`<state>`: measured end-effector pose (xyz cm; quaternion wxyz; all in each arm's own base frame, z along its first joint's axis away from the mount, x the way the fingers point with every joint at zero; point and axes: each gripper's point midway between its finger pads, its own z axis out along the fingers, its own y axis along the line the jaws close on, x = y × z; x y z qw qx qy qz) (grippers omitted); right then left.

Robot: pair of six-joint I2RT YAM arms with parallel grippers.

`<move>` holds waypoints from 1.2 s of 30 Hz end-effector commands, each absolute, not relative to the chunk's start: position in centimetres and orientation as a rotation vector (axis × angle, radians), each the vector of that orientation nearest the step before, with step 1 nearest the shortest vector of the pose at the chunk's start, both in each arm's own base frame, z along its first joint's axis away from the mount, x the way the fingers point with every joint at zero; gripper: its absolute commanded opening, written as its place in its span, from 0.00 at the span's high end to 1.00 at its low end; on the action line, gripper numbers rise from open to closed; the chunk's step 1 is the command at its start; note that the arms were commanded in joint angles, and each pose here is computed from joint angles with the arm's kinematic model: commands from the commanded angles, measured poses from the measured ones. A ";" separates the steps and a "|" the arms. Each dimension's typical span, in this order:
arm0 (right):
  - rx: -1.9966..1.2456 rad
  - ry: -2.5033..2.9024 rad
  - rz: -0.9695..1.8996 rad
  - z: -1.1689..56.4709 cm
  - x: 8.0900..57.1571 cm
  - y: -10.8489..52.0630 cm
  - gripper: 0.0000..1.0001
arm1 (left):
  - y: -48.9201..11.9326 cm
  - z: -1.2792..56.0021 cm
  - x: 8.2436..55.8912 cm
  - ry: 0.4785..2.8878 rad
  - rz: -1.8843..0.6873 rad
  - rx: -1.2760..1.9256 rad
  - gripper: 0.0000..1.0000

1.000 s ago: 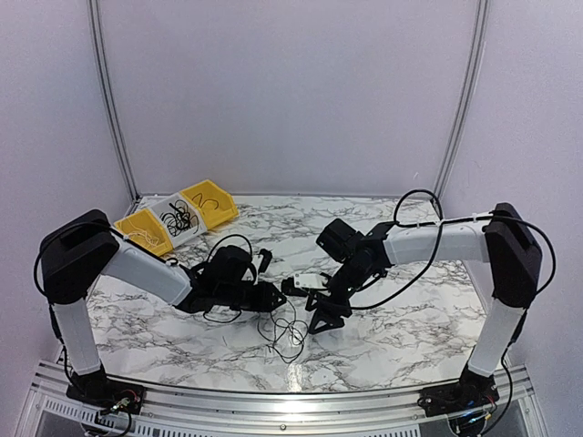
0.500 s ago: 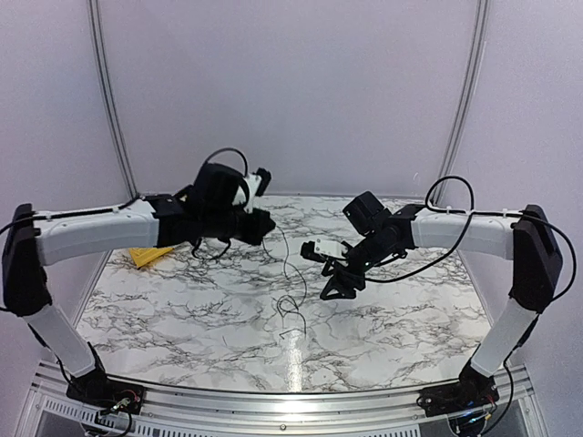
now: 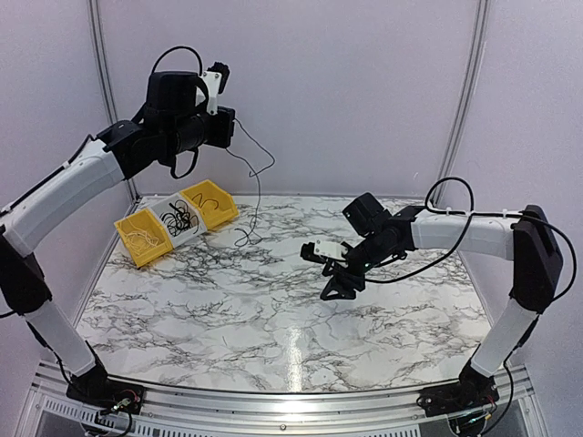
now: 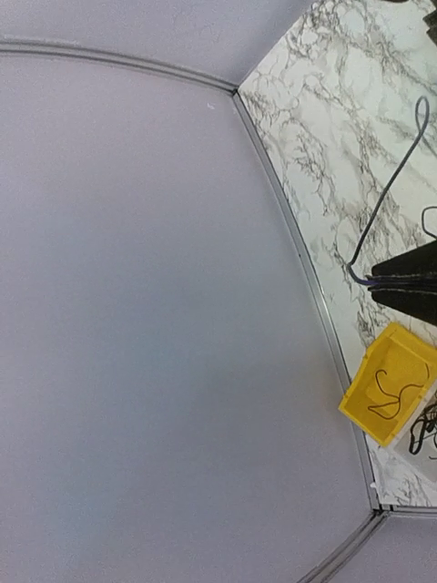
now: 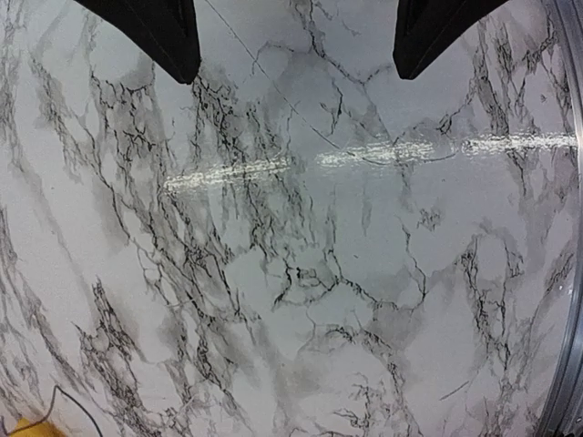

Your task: Untangle the cables

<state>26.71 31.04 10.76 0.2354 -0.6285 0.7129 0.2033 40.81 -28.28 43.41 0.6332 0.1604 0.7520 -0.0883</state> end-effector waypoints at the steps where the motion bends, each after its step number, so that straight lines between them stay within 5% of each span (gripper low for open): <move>1: -1.738 1.955 0.525 10.2 26.8 31.2 0.27 | -24.3 44.5 43.9 1.733 -0.044 0.292 1.00; 14: -1.829 1.976 0.457 7.2 25.9 31.5 0.27 | -17.9 50.5 52.4 1.588 0.023 0.124 1.00; 24: -1.873 2.000 0.420 5.5 25.6 31.5 0.27 | -14.9 54.7 54.6 1.403 -0.095 -0.016 1.00; 36: -1.888 2.019 0.403 4.6 25.6 31.2 0.28 | -13.1 45.5 61.8 1.502 -0.023 -0.014 1.00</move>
